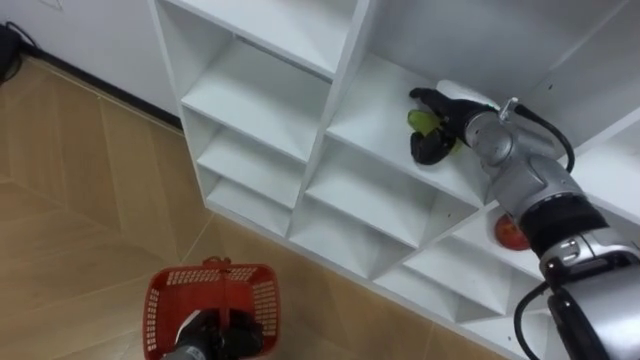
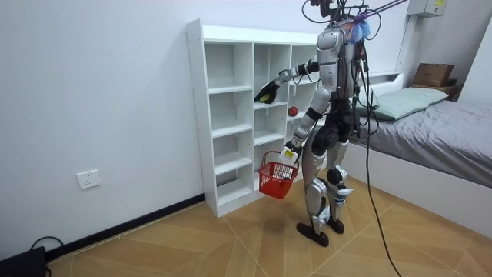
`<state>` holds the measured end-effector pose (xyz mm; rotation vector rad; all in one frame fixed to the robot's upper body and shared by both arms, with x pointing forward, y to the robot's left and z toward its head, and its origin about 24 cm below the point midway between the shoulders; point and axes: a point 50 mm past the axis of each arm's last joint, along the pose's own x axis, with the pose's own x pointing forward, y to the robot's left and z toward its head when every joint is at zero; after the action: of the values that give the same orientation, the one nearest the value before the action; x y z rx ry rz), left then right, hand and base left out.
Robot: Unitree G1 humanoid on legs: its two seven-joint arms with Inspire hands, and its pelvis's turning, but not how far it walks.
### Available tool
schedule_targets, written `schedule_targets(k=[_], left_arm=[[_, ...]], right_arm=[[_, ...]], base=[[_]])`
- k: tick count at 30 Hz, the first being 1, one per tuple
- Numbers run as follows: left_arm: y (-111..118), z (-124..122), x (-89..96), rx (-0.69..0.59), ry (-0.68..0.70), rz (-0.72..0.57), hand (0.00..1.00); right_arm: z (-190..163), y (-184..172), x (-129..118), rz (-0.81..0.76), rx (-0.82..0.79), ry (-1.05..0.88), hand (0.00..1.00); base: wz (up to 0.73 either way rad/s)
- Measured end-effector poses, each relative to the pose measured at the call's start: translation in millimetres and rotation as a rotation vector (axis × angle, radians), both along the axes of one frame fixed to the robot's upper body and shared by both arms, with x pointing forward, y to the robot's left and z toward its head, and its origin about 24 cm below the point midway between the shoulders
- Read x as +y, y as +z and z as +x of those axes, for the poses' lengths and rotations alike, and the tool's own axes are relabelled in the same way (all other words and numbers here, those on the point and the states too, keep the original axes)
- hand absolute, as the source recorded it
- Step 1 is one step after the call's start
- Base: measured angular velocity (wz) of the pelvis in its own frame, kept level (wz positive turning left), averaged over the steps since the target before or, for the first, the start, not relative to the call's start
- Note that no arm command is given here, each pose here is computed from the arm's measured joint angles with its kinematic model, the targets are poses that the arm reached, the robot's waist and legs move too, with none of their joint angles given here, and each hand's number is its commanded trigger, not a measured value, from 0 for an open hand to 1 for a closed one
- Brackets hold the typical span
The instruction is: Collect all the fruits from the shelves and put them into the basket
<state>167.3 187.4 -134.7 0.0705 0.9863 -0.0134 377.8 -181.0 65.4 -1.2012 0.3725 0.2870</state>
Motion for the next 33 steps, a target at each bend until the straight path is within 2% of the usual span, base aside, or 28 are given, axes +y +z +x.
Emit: schedule_targets(k=[9,16,22,33], left_arm=[[-1.9,-2.2,-2.5,0.009,0.022,-0.009,1.0],[-3.9,-6.3,-6.0,0.02,0.017,-0.01,1.0],[-4.1,-7.0,-5.7,0.02,0.017,-0.006,1.0],[-4.1,-7.4,-4.3,0.019,0.025,-0.01,1.0]], right_arm=[[0.1,6.0,2.0,0.028,-0.054,-0.001,0.0],[3.1,22.4,5.4,0.139,-0.2,-0.038,0.0],[4.8,35.5,5.5,0.155,-0.294,-0.054,0.0],[5.0,41.0,5.8,0.159,-0.295,-0.054,0.0]], base=[[0.0],[-0.03],[-0.1],[-0.01]])
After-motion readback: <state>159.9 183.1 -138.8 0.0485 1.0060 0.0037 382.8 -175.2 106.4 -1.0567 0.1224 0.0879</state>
